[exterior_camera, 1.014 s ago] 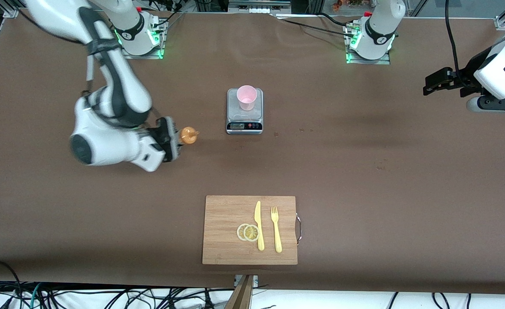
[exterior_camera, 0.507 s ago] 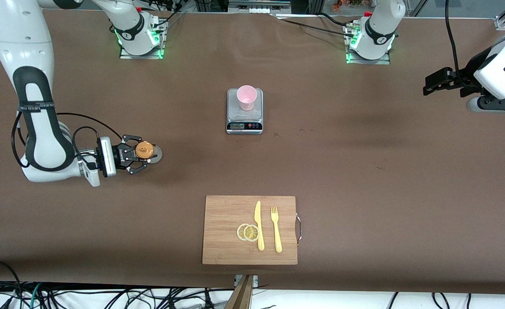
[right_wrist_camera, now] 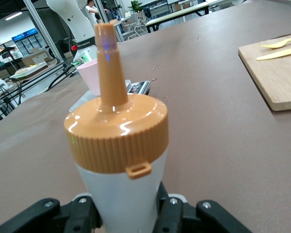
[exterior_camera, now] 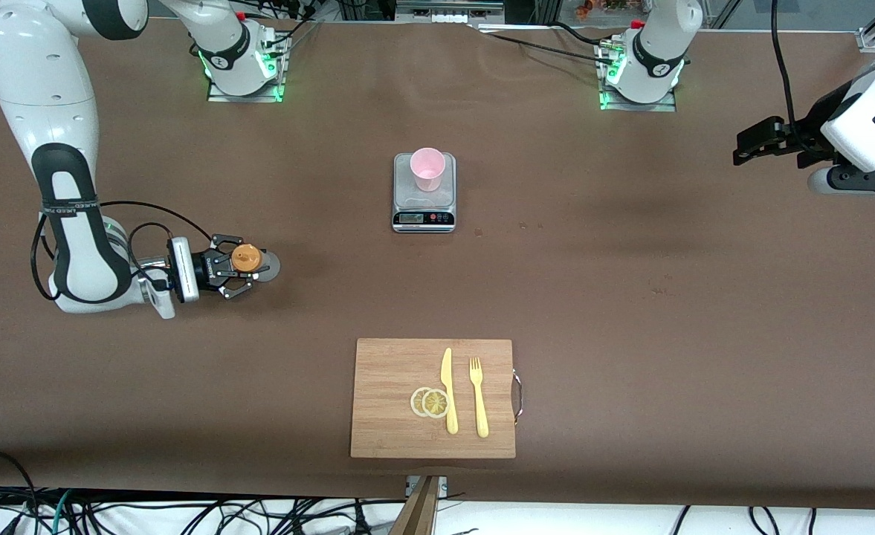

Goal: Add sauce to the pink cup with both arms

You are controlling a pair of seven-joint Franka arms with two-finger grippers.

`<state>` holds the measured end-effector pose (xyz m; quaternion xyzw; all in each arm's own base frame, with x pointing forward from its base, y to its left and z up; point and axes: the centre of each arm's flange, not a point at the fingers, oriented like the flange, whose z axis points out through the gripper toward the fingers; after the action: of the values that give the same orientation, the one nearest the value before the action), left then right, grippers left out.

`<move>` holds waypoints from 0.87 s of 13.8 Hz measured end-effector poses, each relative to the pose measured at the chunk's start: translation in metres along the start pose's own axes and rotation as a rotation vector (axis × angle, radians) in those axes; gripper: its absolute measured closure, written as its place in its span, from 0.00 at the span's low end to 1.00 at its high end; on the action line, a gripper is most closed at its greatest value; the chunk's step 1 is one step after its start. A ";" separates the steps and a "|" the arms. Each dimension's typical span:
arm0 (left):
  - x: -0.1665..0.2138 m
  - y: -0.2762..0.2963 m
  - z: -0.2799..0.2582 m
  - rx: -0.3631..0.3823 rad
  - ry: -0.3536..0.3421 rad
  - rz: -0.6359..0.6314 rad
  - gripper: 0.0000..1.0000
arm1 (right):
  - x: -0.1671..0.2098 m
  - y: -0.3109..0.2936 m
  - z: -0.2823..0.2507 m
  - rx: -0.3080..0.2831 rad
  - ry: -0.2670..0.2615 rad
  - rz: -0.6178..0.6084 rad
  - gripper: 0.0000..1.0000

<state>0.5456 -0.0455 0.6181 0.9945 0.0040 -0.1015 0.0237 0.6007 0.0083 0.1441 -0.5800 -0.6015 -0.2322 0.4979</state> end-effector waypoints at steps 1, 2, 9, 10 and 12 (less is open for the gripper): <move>0.000 0.000 0.000 0.000 0.000 0.000 0.00 | -0.001 0.000 0.000 0.000 0.004 -0.002 0.63; 0.000 0.000 0.000 0.000 0.000 0.000 0.00 | -0.002 -0.001 -0.001 -0.001 0.006 -0.001 0.65; 0.001 0.000 0.001 0.000 -0.002 0.000 0.00 | -0.014 -0.020 -0.036 0.058 -0.062 0.061 0.03; 0.001 0.000 0.001 0.000 -0.002 0.000 0.00 | -0.014 -0.023 -0.045 0.062 -0.091 0.065 0.00; 0.001 0.000 0.001 0.000 -0.003 0.000 0.00 | -0.012 -0.032 -0.067 0.069 -0.167 0.082 0.00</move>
<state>0.5464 -0.0455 0.6166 0.9944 0.0039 -0.1028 0.0237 0.5911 -0.0616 0.1700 -0.6039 -0.6243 -0.1417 0.4749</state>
